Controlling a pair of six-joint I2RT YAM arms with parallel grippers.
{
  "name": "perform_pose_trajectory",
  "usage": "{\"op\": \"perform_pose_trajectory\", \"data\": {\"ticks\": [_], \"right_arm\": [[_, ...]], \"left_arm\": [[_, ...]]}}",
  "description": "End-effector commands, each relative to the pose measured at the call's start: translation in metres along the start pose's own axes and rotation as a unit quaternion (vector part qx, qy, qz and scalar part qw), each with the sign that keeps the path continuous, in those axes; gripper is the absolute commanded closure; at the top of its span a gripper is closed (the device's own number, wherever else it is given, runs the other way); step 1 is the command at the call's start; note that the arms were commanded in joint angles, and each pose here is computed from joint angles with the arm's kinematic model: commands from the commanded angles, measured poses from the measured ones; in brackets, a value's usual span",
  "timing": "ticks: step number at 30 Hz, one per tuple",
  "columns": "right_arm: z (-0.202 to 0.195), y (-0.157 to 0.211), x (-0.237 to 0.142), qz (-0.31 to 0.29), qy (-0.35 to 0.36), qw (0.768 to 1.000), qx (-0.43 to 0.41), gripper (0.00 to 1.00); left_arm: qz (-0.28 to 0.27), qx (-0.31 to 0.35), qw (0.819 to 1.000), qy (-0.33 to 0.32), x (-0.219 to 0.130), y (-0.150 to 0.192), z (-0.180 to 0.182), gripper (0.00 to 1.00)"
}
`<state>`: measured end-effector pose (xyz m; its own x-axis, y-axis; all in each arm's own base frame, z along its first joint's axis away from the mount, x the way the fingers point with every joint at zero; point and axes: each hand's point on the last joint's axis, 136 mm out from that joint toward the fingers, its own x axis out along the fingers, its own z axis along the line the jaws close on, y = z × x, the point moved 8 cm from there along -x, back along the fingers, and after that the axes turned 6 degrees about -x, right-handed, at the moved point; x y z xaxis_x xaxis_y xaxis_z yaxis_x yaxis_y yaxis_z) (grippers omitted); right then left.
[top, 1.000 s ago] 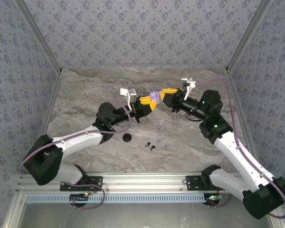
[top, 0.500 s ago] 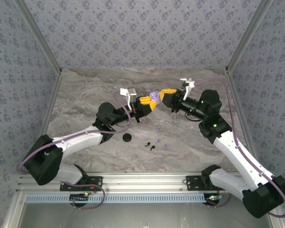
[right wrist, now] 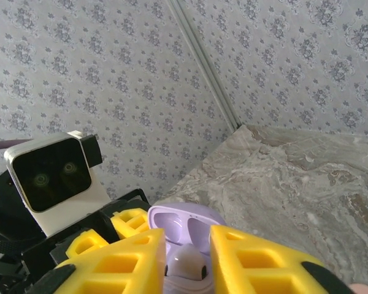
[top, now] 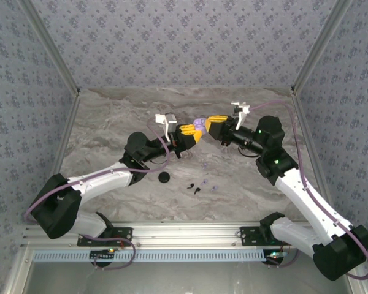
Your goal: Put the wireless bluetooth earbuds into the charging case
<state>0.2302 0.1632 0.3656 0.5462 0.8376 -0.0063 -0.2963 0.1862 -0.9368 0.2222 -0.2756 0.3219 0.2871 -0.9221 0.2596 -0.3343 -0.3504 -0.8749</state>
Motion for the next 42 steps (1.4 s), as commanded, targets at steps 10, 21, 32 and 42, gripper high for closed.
{"op": "perform_pose_trajectory", "data": {"ticks": [10,21,32,42], "right_arm": [[0.002,-0.031,-0.028,0.004,0.061,0.998,-0.017,0.37],[-0.064,0.078,-0.031,0.231,0.268,0.927,0.128,0.37],[-0.086,0.204,0.026,0.415,0.306,0.840,0.169,0.36],[-0.103,0.225,0.057,0.442,0.326,0.822,0.150,0.43]], "left_arm": [[0.023,0.069,0.996,-0.046,-0.010,-0.005,-0.004,1.00],[0.087,0.184,0.951,-0.234,-0.055,-0.006,0.007,1.00],[0.084,0.203,0.936,-0.273,-0.074,-0.008,0.005,1.00],[0.083,0.199,0.940,-0.264,-0.073,-0.007,0.003,1.00]]}}
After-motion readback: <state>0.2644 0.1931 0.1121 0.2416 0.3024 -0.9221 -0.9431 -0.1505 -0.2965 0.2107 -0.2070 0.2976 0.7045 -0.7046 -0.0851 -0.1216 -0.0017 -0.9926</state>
